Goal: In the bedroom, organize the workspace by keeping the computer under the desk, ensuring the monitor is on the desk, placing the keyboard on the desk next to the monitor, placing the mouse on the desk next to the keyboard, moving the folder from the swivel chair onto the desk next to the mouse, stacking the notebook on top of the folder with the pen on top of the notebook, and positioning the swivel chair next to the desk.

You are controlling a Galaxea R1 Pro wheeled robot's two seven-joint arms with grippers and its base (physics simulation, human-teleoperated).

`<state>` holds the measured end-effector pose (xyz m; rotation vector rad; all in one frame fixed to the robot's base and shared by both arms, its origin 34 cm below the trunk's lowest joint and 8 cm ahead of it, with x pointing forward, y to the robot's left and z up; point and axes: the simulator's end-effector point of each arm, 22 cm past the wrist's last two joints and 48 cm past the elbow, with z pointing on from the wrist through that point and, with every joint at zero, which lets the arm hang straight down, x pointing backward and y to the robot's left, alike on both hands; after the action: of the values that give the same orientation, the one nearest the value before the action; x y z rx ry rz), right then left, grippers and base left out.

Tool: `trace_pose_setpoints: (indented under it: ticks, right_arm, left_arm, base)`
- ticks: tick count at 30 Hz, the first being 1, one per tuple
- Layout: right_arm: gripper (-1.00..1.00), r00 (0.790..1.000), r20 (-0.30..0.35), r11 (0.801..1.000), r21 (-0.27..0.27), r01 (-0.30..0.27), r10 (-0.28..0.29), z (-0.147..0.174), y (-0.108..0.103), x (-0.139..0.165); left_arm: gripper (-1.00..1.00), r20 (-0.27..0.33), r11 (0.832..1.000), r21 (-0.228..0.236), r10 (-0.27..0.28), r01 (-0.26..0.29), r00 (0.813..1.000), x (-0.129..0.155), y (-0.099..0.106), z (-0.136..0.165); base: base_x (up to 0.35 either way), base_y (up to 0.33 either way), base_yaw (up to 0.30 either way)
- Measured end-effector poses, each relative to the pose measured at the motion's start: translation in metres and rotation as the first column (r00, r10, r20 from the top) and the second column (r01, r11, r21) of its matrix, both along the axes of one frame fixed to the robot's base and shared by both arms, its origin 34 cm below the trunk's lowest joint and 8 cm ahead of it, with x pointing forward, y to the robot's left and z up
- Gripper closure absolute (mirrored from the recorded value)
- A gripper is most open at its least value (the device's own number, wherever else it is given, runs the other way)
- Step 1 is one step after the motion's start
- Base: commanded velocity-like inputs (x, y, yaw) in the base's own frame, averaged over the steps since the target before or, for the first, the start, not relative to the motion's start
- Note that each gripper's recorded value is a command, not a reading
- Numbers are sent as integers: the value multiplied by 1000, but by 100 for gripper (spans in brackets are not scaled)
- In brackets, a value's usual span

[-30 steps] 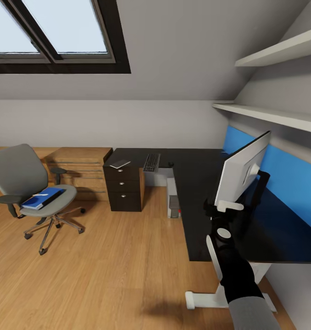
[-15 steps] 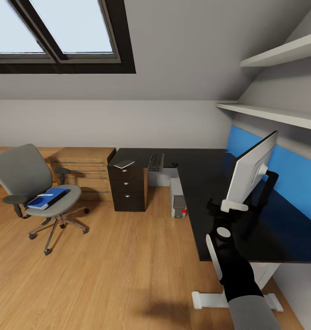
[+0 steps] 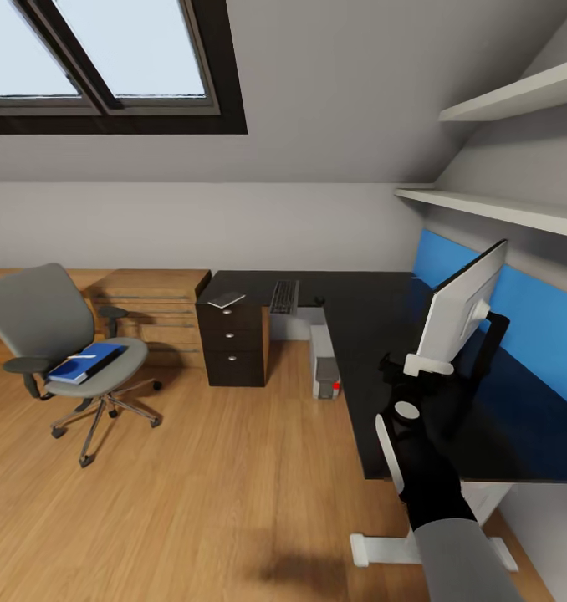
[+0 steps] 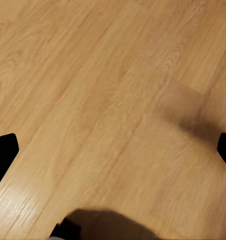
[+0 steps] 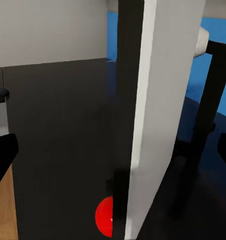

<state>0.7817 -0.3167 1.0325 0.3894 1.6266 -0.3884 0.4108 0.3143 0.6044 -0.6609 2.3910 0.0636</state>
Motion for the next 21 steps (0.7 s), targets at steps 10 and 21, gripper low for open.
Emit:
trace_pose_setpoints:
  ticks: [10,21]
  right_arm:
    - [-100,998,4,997,-20,69,-69,8,-24,3]
    - [-100,993,-31,993,-43,111,-112,-7,-54,-2]
  left_arm:
    - [-100,-6,998,35,-50,51,999,2,0,1]
    - [-100,-7,997,41,-60,60,998,2,-1,1]
  base:
    - [117,0,0]
    - [137,0,0]
